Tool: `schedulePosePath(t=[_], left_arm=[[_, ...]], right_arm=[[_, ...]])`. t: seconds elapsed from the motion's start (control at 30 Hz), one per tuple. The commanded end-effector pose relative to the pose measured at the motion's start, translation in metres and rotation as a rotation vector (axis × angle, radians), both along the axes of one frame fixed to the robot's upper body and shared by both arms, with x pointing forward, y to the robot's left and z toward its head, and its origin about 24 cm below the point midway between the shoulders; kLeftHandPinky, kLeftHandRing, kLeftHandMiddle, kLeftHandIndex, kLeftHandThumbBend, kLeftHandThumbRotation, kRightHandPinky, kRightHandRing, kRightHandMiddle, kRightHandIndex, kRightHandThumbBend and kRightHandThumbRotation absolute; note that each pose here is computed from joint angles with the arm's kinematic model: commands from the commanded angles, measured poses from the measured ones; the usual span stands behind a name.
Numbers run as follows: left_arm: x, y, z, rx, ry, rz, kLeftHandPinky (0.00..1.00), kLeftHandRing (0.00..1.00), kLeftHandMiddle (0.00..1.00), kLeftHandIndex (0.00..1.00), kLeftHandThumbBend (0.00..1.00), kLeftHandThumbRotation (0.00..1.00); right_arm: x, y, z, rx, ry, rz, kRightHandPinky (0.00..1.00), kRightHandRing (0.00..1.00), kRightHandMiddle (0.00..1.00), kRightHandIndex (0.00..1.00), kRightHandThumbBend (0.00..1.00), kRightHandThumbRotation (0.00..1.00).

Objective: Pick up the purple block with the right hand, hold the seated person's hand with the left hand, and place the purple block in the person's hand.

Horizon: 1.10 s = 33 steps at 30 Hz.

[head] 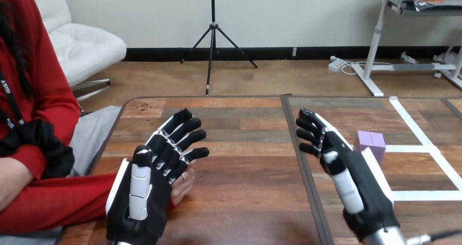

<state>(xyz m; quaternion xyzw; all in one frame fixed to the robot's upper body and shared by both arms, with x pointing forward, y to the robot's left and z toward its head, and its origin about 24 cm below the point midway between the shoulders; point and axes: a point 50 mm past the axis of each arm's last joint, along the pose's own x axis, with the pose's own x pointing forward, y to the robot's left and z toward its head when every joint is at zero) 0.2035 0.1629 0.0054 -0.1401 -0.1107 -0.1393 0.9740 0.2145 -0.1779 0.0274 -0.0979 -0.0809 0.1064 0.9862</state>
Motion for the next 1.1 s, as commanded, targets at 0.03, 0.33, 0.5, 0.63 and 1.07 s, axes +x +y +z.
schedulePosePath(t=[0.03,0.33,0.5,0.63,1.07], left_arm=[[0.016,-0.003,0.010,0.004,-0.055,-0.022,0.73,0.82,0.84,0.83,0.78,0.92],[0.017,-0.004,0.011,-0.003,-0.063,-0.024,0.73,0.82,0.84,0.83,0.77,0.94],[0.017,-0.003,0.010,-0.006,-0.058,-0.024,0.72,0.82,0.83,0.83,0.77,0.95],[0.017,-0.003,0.010,-0.012,-0.055,-0.026,0.72,0.82,0.83,0.83,0.77,0.94],[0.016,-0.002,0.008,-0.019,-0.050,-0.023,0.72,0.81,0.82,0.83,0.78,0.93]], right_arm=[[0.045,-0.014,0.041,-0.123,-0.173,-0.015,0.91,0.94,0.94,0.92,1.00,0.98],[0.067,-0.027,0.059,-0.262,-0.192,-0.047,0.90,0.94,0.94,0.93,1.00,0.97],[0.080,-0.036,0.070,-0.332,-0.195,-0.059,0.89,0.95,0.95,0.94,1.00,0.95],[0.088,-0.041,0.077,-0.391,-0.193,-0.072,0.88,0.94,0.95,0.95,1.00,0.93],[0.109,-0.055,0.090,-0.497,-0.160,-0.124,0.87,0.94,0.95,0.96,1.00,0.89]])
